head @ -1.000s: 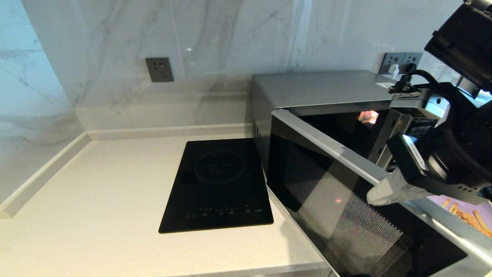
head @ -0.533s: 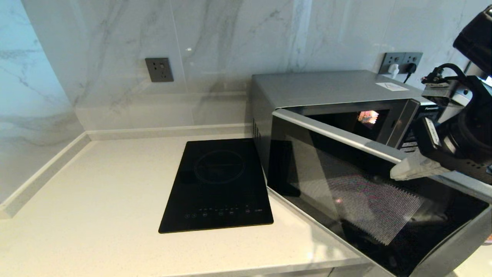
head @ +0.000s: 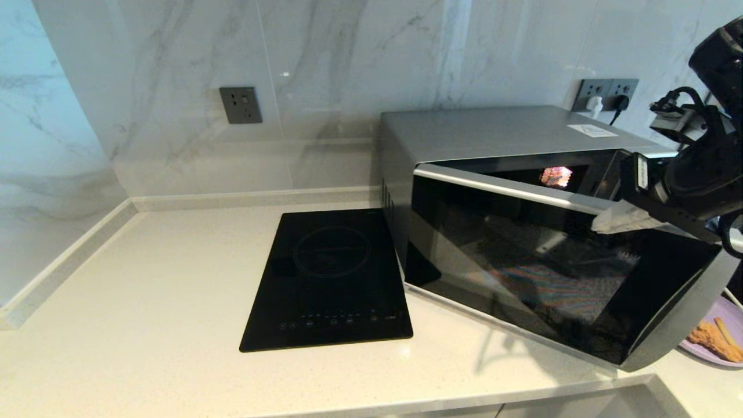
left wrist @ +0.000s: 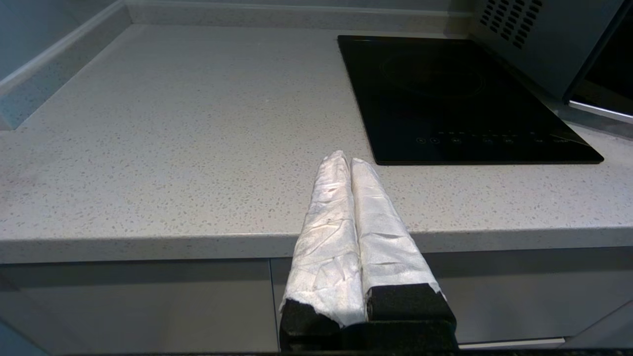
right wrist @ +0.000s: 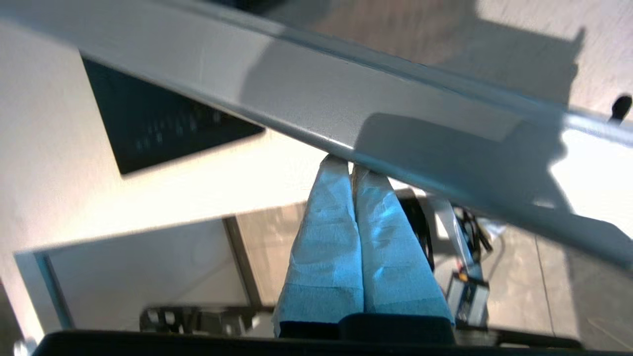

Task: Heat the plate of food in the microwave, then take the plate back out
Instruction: Close the microwave oven

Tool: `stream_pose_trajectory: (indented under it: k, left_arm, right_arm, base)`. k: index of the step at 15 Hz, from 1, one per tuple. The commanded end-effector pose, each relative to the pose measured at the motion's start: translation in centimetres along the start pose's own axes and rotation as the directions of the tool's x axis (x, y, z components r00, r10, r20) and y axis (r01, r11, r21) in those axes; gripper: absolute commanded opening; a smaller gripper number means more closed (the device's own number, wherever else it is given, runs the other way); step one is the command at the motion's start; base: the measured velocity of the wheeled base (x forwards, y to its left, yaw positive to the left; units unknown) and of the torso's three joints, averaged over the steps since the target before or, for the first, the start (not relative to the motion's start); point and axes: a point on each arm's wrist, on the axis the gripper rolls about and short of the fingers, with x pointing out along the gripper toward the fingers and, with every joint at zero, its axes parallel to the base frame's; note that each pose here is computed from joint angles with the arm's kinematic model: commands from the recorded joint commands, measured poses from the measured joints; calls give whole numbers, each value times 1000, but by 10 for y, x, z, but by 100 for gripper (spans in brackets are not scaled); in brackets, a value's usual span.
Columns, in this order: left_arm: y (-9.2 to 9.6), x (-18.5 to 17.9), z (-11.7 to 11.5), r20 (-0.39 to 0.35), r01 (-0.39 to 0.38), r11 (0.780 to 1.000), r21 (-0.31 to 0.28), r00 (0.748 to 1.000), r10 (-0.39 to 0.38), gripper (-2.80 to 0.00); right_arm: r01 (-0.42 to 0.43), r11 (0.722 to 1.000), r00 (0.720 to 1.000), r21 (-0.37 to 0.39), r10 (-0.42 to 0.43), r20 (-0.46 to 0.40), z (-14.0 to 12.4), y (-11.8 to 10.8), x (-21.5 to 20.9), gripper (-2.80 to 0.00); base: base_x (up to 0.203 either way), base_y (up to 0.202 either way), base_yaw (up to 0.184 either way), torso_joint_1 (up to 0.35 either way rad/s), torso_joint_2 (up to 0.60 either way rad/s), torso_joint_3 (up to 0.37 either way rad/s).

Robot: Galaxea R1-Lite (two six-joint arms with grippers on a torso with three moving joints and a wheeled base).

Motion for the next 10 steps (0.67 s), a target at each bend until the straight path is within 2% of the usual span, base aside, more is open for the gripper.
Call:
stream_pose_trajectory:
  k: [1,10]
  left_arm:
    - [0,0,0,-1,-1,1000,-1,1000,1,-280]
    - [0,0,0,-1,-1,1000,-1,1000,1,-280]
  right_arm:
    - [18,999,999,41,-19,27,13,-8,10,-280]
    - [10,992,983,125,-32,179,65,-28,54,-280]
  base:
    - [0,0,0,0,0,0]
    - [0,0,0,0,0,0]
